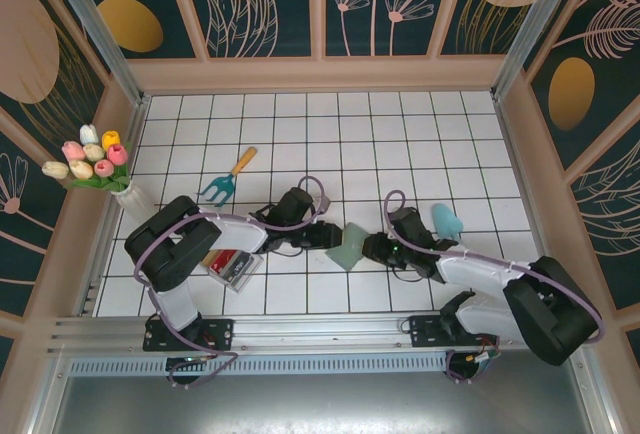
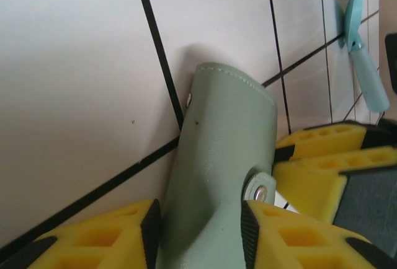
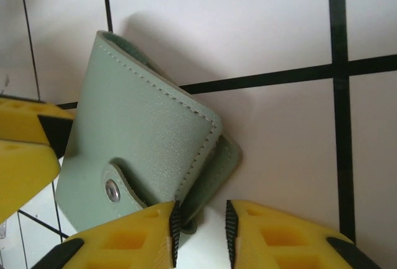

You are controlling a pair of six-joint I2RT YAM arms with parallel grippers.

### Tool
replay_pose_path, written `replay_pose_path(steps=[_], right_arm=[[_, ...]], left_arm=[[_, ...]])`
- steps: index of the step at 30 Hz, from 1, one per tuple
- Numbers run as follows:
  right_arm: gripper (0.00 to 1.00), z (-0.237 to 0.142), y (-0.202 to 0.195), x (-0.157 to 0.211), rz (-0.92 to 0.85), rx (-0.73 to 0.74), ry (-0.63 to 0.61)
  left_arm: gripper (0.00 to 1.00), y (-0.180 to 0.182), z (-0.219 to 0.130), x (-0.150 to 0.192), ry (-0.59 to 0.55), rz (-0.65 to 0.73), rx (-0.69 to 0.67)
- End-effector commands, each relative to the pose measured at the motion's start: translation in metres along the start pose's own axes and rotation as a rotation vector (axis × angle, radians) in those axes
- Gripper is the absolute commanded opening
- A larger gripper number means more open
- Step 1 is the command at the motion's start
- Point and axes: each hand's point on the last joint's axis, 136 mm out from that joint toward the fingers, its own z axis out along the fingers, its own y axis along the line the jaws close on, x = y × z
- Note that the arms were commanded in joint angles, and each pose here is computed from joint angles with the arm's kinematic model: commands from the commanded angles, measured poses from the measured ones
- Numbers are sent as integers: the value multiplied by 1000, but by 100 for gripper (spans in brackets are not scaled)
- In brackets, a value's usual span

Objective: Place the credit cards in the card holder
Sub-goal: Rotate the card holder at the bottom-center of the table, then pick up the card holder at the bottom-center of the table, then open the button on the card holder.

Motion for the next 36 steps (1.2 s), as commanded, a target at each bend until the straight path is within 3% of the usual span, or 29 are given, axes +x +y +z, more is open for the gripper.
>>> replay_pose_path(steps=[1,5,13,20,26,33,36], right_arm=[[27,6,9,-6,11,-20,-5],[27,9,6,-5,4,-3,9],[29,-2,0,-16,5,85,-11],[42,-25,29,-24,-10,45,-67],[52,-18,39,-29,-31,86,-69],[53,10,30,-13,-61,258,2],[41,14,4,-4,-70,410,18]], left_arm=[[38,-9,-1,17,60,-23,61],[35,-25,-4,18,63,-39,155],[12,-27,-9,11,3,-118,174],[9,-40,-13,-1,-53,-163,219],[9,-47,-14,-4,-75,-158,233],[8,-55,-17,-5,-71,-122,256],[6,-56,-18,-5,-78,-122,266]])
